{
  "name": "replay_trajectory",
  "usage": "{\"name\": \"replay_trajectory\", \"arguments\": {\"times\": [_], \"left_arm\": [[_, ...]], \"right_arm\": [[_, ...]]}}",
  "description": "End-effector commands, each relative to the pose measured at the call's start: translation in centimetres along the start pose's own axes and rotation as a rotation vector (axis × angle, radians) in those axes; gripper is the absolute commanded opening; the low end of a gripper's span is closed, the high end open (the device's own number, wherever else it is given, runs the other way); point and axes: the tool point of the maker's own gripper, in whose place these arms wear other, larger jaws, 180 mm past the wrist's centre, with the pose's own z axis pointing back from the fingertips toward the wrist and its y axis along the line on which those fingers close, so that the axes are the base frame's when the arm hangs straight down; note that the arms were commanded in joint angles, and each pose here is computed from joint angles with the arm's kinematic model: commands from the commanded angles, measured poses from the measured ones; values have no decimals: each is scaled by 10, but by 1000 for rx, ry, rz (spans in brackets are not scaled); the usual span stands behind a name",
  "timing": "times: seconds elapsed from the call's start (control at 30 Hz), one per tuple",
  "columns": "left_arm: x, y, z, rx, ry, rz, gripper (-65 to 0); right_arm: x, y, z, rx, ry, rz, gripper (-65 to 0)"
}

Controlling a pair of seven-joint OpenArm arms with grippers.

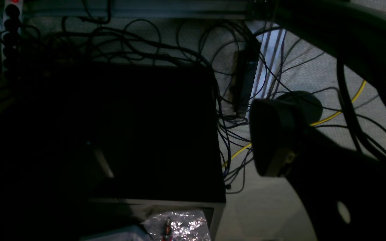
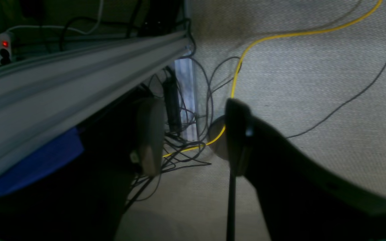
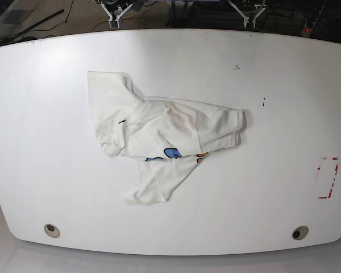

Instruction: Fold the T-shirt properly

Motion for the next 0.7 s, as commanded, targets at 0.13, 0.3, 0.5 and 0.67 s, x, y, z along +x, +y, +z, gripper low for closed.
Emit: {"name": "replay_trajectory", "arguments": {"times": [0.13,0.3,0.5,0.67], "left_arm": [[-7,2,1,3,7,6,-151],[-7,2,1,3,7,6,-151],[-14,3,2,6,17,5,-150],[-13,2,4,2,-23,-5,-150]], "right_arm": [[12,0,-1,3,-21,8,-374],[16,0,-2,4,-28,9,-374],[17,-2,-2,2,-30,11,-379],[19,3,1,16,-57,22,-379]]}}
